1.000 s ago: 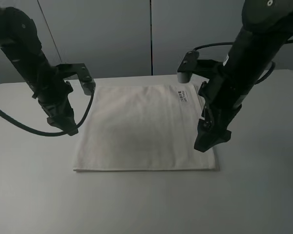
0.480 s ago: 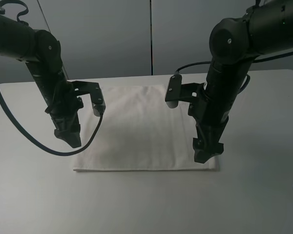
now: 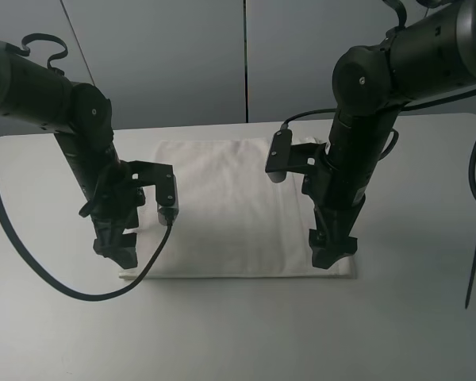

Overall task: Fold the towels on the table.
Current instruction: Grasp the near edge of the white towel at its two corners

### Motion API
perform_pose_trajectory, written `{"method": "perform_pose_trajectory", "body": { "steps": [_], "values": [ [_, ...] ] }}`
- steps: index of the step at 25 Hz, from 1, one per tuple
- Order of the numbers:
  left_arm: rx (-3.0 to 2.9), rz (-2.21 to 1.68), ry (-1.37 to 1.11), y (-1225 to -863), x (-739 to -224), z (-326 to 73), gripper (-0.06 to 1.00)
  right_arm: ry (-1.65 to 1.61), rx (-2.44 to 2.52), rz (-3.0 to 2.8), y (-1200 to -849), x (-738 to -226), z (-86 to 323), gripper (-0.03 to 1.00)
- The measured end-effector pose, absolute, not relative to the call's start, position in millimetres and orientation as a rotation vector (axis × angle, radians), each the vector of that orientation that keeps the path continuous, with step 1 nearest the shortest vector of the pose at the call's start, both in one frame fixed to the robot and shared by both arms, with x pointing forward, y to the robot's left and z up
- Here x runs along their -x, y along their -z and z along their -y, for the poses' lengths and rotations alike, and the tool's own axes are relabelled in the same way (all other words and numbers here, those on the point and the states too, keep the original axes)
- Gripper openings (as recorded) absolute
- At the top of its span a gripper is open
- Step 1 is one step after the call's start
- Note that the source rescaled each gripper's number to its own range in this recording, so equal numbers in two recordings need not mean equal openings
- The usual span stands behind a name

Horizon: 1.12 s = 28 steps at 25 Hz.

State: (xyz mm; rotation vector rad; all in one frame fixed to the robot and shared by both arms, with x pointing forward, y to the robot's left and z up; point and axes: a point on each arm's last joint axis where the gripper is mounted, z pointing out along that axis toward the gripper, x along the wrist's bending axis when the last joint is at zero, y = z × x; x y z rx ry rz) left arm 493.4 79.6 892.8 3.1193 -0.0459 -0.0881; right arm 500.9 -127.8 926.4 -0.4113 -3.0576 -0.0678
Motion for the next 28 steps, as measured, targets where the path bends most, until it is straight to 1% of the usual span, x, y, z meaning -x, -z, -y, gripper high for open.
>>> {"method": "perform_pose_trajectory", "body": {
  "steps": [4,10,15,22,28],
  "values": [
    [-3.113,0.016,0.083,-892,-491,-78,1.00,0.068,0.411,3.058,-926,-501,128,1.00],
    [-3.122,0.088,0.045,-889,-482,-67,1.00,0.066,0.415,3.058,-926,-501,128,1.00],
    [-3.170,0.029,0.102,-877,-479,-68,1.00,0.048,0.404,3.069,-926,-502,129,1.00],
    [-3.179,-0.005,0.100,-875,-479,-68,1.00,0.051,0.412,3.081,-926,-503,129,1.00],
    [-3.201,-0.024,0.087,-870,-480,-69,1.00,-0.005,0.407,3.067,-913,-505,130,1.00]
  ]
}}
